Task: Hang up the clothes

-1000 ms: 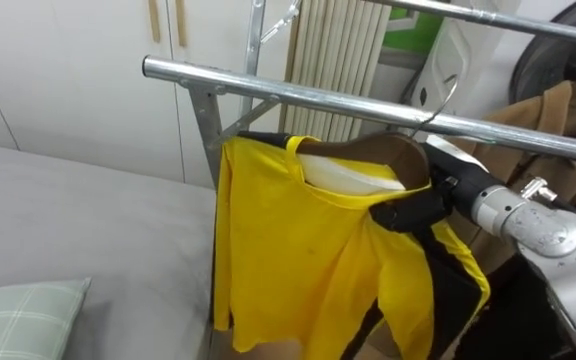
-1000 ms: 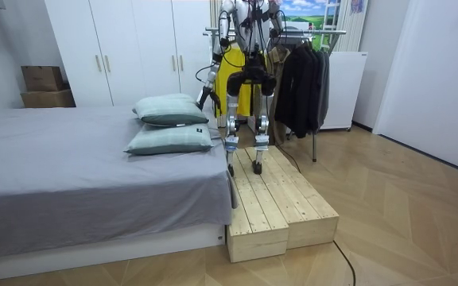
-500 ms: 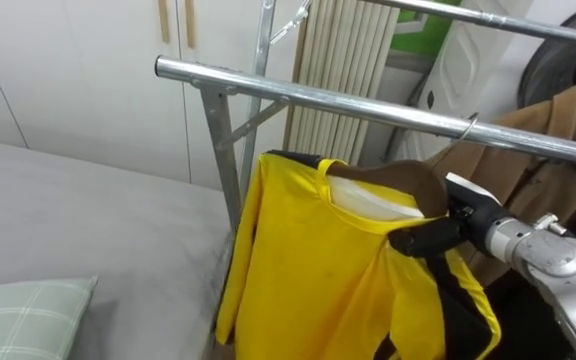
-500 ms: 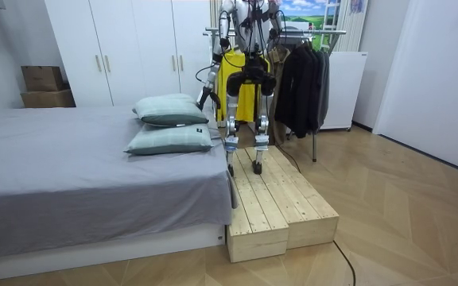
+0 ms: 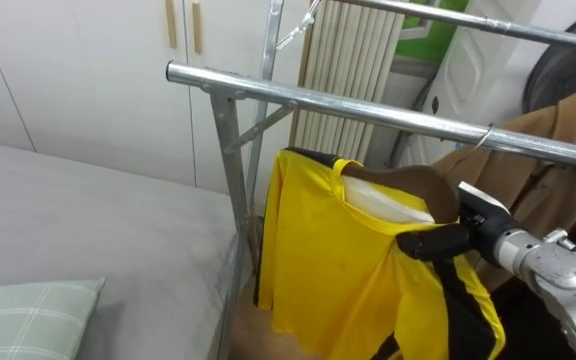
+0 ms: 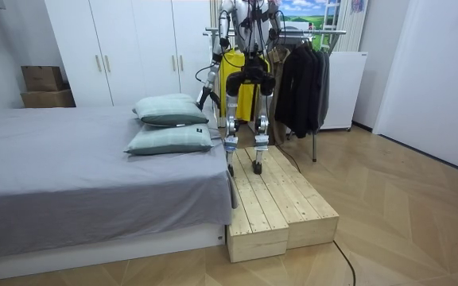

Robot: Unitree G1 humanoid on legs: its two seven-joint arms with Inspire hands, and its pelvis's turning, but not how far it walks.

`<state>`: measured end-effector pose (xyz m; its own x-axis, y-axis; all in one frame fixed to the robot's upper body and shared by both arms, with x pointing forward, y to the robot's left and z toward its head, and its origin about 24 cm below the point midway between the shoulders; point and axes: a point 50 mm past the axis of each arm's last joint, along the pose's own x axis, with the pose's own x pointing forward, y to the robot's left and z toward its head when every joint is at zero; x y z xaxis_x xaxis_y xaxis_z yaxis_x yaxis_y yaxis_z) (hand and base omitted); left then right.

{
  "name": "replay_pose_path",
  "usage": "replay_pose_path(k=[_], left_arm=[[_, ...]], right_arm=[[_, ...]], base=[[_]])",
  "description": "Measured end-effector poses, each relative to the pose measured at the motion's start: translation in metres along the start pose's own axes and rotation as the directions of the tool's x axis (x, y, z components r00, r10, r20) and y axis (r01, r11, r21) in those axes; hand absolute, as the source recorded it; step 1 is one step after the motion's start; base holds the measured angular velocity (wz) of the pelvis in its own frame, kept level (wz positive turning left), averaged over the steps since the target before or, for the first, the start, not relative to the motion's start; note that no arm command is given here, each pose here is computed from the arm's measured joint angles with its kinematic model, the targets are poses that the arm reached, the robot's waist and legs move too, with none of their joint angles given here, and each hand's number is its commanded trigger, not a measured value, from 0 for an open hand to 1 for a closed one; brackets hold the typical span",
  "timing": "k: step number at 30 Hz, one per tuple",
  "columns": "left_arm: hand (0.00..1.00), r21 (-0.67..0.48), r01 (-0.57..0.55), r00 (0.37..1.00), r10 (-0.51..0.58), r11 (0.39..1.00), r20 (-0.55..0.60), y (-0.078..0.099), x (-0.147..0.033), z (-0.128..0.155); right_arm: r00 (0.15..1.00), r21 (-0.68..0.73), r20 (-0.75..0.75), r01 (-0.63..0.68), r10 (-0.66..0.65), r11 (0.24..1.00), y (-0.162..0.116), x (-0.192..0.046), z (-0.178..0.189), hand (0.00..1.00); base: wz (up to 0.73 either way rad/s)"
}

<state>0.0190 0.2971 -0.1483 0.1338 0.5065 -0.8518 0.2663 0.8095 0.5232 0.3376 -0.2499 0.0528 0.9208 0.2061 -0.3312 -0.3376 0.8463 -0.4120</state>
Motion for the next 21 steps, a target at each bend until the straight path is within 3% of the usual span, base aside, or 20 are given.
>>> replay_pose_path(k=[21], left_arm=[[0.00, 0.009, 0.010, 1.000, -0.010, 1.000, 0.001, -0.004, -0.001, 0.001]], right_arm=[[0.998, 0.039, -0.057, -0.009, 0.011, 0.999, 0.008, -0.001, -0.014, 1.00]], base=[[0.00]])
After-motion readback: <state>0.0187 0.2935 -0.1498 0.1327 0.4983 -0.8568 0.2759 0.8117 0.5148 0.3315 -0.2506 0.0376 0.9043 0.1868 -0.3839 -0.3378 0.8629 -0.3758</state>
